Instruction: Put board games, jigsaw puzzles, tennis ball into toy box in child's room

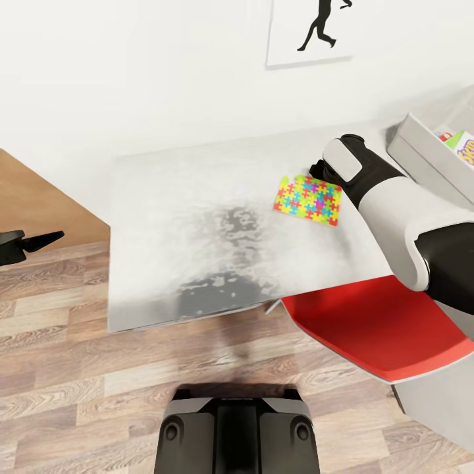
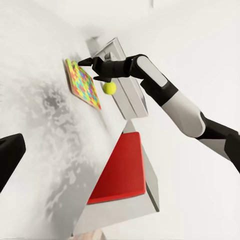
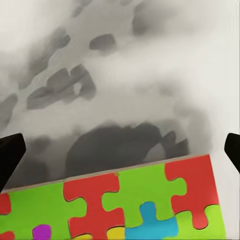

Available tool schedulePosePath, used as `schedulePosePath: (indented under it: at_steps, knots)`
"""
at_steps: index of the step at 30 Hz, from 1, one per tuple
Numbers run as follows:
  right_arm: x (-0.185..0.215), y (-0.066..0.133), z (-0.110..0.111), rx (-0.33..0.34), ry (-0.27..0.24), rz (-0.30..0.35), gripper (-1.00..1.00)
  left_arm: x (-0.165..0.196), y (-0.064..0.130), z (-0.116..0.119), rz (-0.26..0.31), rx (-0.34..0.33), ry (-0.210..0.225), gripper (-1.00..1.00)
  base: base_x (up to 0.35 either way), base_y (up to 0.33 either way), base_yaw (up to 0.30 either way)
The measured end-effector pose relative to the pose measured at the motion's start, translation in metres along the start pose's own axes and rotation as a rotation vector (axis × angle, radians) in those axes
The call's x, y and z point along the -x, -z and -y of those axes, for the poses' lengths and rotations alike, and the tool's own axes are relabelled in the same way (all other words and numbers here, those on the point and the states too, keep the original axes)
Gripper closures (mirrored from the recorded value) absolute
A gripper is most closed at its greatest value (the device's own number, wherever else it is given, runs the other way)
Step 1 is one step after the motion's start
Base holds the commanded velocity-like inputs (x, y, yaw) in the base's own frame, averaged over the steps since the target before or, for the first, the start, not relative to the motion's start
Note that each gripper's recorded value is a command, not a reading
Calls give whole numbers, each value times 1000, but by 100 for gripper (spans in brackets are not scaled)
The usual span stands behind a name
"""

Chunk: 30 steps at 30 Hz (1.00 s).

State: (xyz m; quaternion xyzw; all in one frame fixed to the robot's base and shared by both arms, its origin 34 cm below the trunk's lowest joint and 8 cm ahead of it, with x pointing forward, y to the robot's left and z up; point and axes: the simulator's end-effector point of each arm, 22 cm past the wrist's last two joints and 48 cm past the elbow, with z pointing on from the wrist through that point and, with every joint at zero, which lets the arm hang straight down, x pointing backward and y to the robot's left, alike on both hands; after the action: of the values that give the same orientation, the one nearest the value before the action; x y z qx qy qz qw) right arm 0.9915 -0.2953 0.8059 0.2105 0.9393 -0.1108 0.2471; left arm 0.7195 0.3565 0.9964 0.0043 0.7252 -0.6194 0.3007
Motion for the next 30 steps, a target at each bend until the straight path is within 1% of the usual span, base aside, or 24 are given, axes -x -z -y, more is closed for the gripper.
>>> schedulePosePath:
  at_steps: [3, 13, 30]
  knots:
    - [0, 0, 0, 0, 0, 0, -100, 0, 0, 0, 0, 1, -1, -100, -1, 42, 0]
    - [0, 0, 0, 0, 0, -1, -100, 0, 0, 0, 0, 1, 0, -100, -20, 150, 0]
    - [0, -1, 1, -2, 0, -1, -100, 0, 0, 0, -1, 2, 0, -100, -34, 8, 0]
